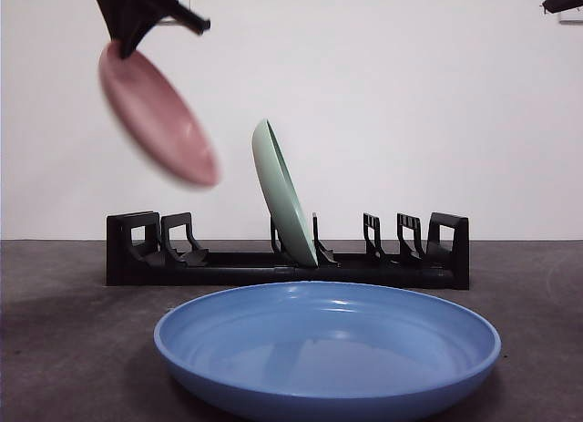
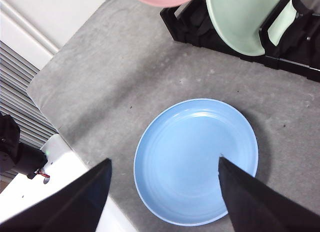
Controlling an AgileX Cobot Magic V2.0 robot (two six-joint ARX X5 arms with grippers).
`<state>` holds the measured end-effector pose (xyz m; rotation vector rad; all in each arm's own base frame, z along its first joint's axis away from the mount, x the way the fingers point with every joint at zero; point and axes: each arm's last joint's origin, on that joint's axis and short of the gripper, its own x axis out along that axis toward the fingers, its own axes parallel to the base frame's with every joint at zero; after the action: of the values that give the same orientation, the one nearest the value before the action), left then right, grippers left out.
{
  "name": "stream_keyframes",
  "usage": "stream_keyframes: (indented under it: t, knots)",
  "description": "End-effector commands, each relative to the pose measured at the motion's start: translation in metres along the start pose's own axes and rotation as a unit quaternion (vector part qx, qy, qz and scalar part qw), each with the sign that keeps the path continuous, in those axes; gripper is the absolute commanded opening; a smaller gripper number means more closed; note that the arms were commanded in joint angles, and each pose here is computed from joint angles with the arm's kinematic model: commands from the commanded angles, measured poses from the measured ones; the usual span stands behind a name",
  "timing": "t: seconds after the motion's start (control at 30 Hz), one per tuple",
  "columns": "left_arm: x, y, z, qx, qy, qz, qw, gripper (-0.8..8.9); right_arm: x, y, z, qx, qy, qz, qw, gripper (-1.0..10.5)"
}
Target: Place the plate
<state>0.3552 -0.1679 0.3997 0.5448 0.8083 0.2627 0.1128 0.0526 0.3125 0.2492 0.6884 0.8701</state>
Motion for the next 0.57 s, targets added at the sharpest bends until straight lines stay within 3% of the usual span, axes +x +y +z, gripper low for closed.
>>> stream_keyframes:
  t: [0.03,0.33,0.57]
  knots:
    - [-0.016,0.002,0.004,-0.014,-0.02,-0.009,1.0,0.04,0.0,0.001,0.003,-0.013,-0.004,0.002,1.0,3.4]
    - [-0.069,0.034,-0.019,-0.031,-0.027,-0.109,0.993,0.04,0.0,0.001,0.002,-0.012,-0.004,0.002,1.0,3.4]
    - [-0.116,0.066,-0.038,-0.055,-0.073,-0.232,0.968,0.04,0.0,0.001,0.002,-0.012,-0.004,0.002,1.0,3.4]
